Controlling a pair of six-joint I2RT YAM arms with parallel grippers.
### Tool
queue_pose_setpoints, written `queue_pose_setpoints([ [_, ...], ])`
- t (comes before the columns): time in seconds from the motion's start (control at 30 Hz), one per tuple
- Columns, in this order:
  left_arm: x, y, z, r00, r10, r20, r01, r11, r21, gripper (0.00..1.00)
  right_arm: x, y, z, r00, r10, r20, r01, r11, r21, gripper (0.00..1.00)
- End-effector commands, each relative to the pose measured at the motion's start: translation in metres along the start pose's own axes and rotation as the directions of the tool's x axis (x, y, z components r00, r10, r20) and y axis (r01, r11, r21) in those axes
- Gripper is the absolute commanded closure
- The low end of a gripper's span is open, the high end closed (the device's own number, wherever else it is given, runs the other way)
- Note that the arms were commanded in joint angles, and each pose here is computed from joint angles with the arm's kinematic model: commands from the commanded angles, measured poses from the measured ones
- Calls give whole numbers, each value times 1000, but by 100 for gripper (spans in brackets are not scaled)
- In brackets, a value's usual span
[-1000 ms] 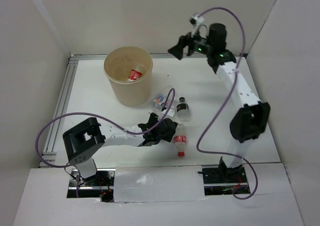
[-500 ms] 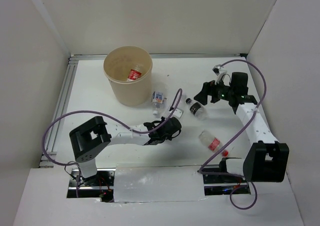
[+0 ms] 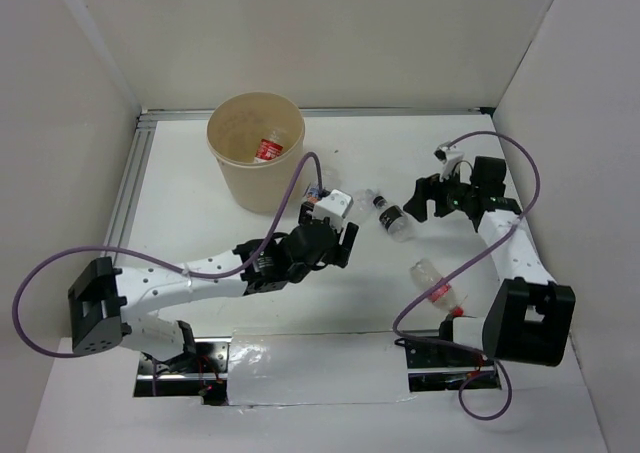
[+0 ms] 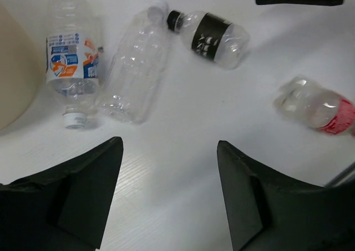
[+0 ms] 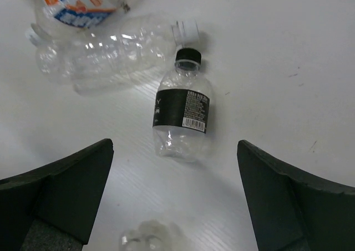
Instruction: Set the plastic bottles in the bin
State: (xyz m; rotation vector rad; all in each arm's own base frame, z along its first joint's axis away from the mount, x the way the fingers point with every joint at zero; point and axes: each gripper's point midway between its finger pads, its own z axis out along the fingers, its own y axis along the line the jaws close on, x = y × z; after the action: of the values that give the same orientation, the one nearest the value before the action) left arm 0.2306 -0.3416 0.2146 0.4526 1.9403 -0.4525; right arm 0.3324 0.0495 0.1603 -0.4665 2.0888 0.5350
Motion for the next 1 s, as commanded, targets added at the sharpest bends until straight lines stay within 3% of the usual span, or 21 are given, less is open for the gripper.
queue_pose_setpoints([
  [0.0,11,16,20,997,57,-48,-60,995,-76,18,27,6,21,992,-58,-109,54,998,-41,1],
  [0.27,28,28,9,997,3,-78,-12,994,-106,18,59,3,85,958,-62,-279,68,998,11,1],
  [0.4,39,43,-14,995,-68,-78,56,989,-140,18,70,-7,96,941,-56,-335,95,990,101,12],
  [0.57,67,63,-37,986,-121,-111,101,980,-173,18,79,-13,91,934,-52,-355,104,986,127,40],
  [0.67,83,71,-43,980,-156,-124,131,973,-190,18,59,-3,79,950,-92,-297,119,990,74,59],
  [0.8,99,69,-50,972,-176,-154,147,972,-185,18,-25,28,45,964,-248,-91,245,968,-49,68],
  [0.83,98,64,-53,969,-197,-152,171,971,-168,18,-70,38,29,944,-329,21,330,943,-40,68],
  [0.97,124,62,-52,957,-209,-200,179,971,-156,18,-175,95,11,848,-436,300,484,868,-107,68],
])
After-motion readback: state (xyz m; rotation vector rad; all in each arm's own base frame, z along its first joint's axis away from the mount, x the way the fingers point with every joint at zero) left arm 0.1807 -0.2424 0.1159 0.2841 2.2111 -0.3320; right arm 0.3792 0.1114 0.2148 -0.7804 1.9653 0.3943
